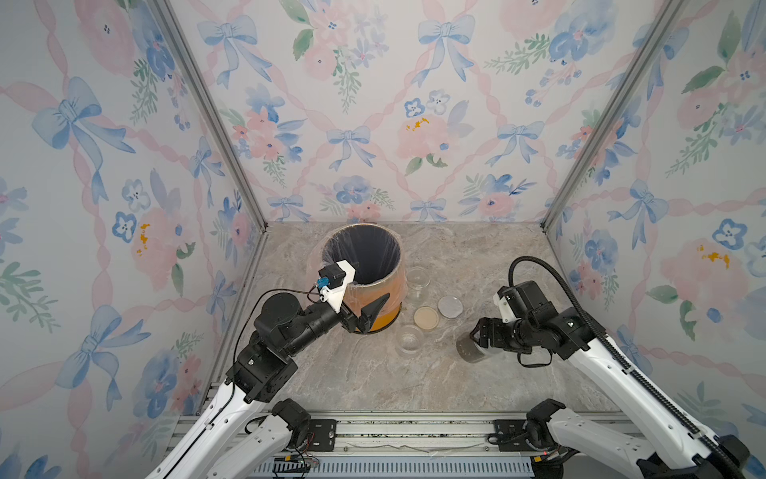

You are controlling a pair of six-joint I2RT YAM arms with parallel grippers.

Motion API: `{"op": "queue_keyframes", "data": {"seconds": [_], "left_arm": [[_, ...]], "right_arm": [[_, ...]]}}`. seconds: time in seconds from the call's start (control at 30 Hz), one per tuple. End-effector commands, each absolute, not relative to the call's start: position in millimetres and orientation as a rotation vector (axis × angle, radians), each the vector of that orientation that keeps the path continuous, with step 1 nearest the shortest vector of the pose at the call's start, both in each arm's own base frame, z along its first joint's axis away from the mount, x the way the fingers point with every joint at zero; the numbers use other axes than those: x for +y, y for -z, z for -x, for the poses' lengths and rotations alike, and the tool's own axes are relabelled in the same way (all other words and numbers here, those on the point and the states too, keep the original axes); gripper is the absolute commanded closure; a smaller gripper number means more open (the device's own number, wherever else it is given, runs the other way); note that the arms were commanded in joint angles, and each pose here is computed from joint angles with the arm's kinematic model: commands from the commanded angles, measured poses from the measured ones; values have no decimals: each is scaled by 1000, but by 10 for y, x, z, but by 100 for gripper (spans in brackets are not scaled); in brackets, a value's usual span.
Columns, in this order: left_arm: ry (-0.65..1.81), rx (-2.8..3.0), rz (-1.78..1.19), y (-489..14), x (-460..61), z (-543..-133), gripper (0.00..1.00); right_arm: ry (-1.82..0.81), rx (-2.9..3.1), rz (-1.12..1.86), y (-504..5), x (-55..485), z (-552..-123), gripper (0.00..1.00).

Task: Empty moldy tea leaves from jars
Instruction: Pick up the jar from the center of the board.

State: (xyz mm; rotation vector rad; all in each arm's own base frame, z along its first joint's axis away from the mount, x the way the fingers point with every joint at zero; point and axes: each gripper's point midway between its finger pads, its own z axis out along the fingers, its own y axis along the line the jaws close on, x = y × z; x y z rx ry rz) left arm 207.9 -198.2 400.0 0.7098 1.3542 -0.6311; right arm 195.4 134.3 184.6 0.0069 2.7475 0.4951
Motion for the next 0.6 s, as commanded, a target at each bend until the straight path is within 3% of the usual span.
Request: {"op": "queue_keyframes", "data": {"seconds": [0.0,0.57], "left_arm": [[648,1059,-859,-4359,-2102,-1738,2],[688,811,-1147,-4412,-2580,-1680,2]], "right_arm": [[-655,2658,160,-2209,1621,-2054,28],[-879,2321,352,-3711,2026,-2384,29]]}}
